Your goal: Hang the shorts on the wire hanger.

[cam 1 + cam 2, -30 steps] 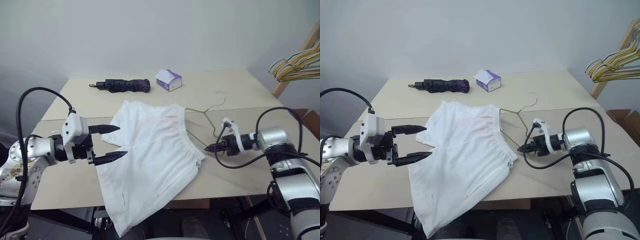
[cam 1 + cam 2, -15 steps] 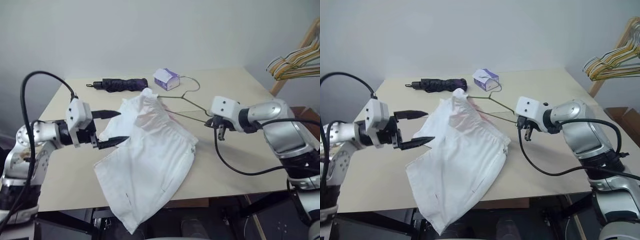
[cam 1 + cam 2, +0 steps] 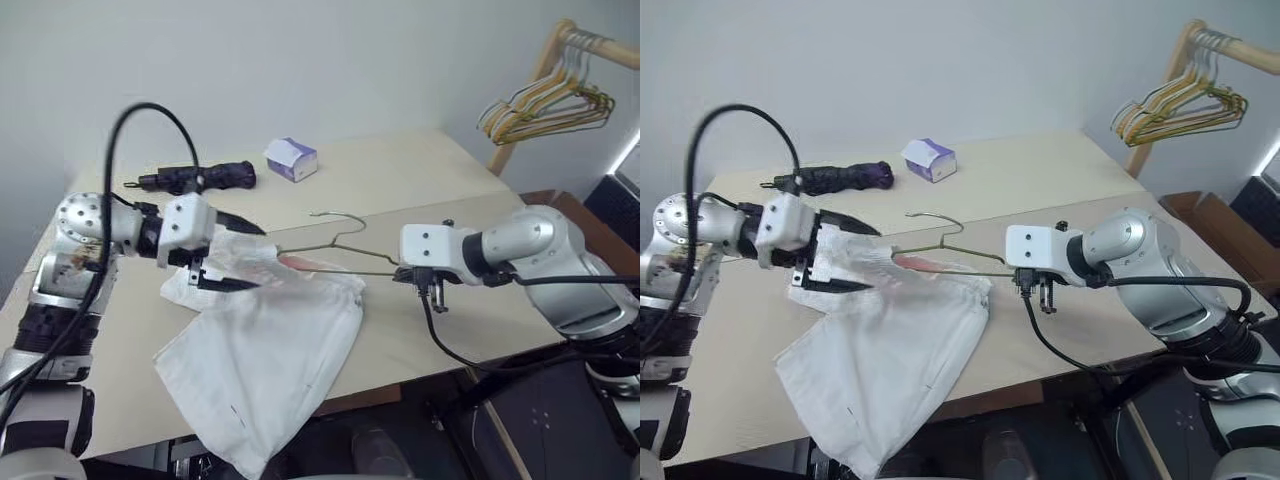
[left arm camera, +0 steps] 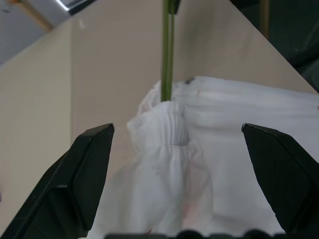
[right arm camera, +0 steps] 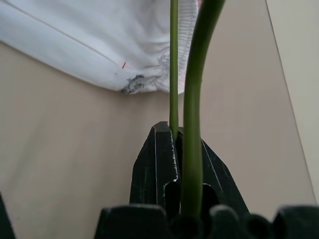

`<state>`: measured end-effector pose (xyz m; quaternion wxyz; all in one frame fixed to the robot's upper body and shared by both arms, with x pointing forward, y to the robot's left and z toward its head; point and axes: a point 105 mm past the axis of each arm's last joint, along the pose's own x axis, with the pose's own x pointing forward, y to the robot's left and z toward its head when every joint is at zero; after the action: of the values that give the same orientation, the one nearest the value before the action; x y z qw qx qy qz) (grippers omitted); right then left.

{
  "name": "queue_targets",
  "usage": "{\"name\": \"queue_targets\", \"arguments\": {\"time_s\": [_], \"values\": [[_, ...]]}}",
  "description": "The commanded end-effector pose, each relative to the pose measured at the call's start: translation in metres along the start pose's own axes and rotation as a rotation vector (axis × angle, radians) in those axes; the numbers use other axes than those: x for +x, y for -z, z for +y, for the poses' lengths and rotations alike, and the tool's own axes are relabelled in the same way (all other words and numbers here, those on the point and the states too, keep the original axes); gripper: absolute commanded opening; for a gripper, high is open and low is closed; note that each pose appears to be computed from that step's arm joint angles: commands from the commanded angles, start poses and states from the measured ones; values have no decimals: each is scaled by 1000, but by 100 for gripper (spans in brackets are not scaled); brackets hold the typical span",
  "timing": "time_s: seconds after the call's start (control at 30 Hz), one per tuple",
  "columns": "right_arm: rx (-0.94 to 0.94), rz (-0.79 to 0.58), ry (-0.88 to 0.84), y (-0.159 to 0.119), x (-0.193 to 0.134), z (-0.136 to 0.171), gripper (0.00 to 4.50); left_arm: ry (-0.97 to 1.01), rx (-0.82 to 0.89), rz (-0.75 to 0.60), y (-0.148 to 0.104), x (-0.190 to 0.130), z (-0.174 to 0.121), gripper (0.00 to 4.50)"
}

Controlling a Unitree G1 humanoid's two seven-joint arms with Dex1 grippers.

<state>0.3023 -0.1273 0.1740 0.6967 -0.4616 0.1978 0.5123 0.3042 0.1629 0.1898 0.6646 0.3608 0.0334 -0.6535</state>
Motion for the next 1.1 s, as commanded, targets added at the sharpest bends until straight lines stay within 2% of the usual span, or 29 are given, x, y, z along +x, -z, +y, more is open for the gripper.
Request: {"name": "queue_targets", "arguments": {"time_s": [0.03, 0.17, 0.33, 0.47, 0.7, 0.83, 1.03, 1.1], "values": [[-23, -32, -16, -14, -11, -2, 0, 32, 83, 50, -1, 2, 7, 445], [-13, -59, -57, -21, -14, 1, 0, 11, 106, 98, 12, 15, 20, 445], [12, -82, -96, -26, -16, 2, 0, 78, 89, 77, 16, 25, 19, 445], [41, -97, -115, -28, -19, 1, 0, 101, 103, 99, 22, 29, 19, 356], [73, -123, -139, -32, -22, 2, 0, 79, 119, 95, 21, 32, 25, 123], [85, -131, -147, -33, -23, 2, 0, 65, 112, 82, 20, 31, 28, 7], [17, -160, -116, -31, -20, 5, 0, 32, 66, 46, 17, 29, 29, 3], [52, -140, -57, -18, -20, -2, 56, 6, 39, 34, 18, 25, 29, 0]]}}
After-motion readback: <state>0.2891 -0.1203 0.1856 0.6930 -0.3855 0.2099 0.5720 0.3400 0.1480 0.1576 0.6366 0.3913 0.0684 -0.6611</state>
